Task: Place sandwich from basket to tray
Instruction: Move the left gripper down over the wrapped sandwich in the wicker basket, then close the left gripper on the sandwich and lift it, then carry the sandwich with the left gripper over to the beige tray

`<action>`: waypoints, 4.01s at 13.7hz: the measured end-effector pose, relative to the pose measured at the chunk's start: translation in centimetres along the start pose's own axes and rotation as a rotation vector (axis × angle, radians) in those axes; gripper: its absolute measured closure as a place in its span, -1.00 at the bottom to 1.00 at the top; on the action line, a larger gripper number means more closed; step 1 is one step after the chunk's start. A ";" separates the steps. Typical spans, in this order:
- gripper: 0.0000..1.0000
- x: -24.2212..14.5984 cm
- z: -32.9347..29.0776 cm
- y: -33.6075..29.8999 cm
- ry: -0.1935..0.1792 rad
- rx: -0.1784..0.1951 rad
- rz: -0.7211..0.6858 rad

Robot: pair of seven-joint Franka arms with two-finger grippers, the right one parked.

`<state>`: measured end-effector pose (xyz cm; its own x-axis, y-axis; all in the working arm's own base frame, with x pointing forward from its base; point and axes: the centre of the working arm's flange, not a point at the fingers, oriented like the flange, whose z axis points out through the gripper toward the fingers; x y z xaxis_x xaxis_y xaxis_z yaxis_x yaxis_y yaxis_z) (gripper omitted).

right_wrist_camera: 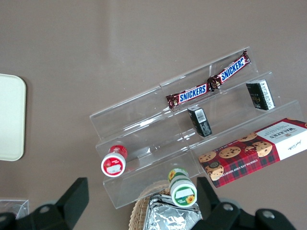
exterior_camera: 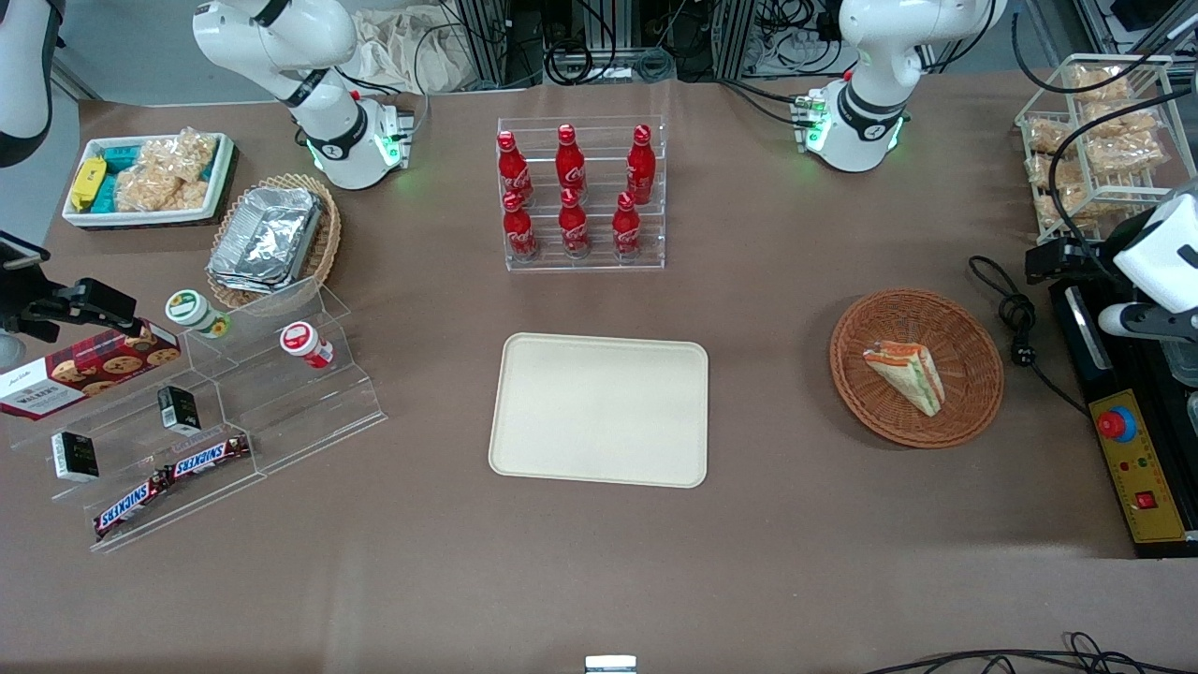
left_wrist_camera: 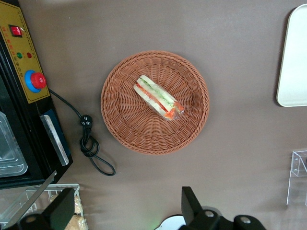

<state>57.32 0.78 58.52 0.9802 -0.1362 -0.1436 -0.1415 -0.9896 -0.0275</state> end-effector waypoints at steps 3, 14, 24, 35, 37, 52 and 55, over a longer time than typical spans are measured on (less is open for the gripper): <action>-1.00 0.1 0.3 0.0 -0.009 -0.001 0.000; -1.00 3.0 13.3 0.9 0.083 -0.032 -0.903; -1.00 0.4 26.5 2.4 0.146 -0.090 -1.154; -1.00 1.6 31.4 3.0 0.127 -0.099 -1.145; -1.00 1.7 31.9 3.0 0.123 -0.099 -1.145; 0.66 2.8 23.6 2.3 0.110 -0.060 -1.011; 0.69 3.6 14.7 3.8 0.075 -0.035 -0.896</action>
<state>58.31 -2.77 43.33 0.7277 0.6857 -0.0177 0.6833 -0.7270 -0.0678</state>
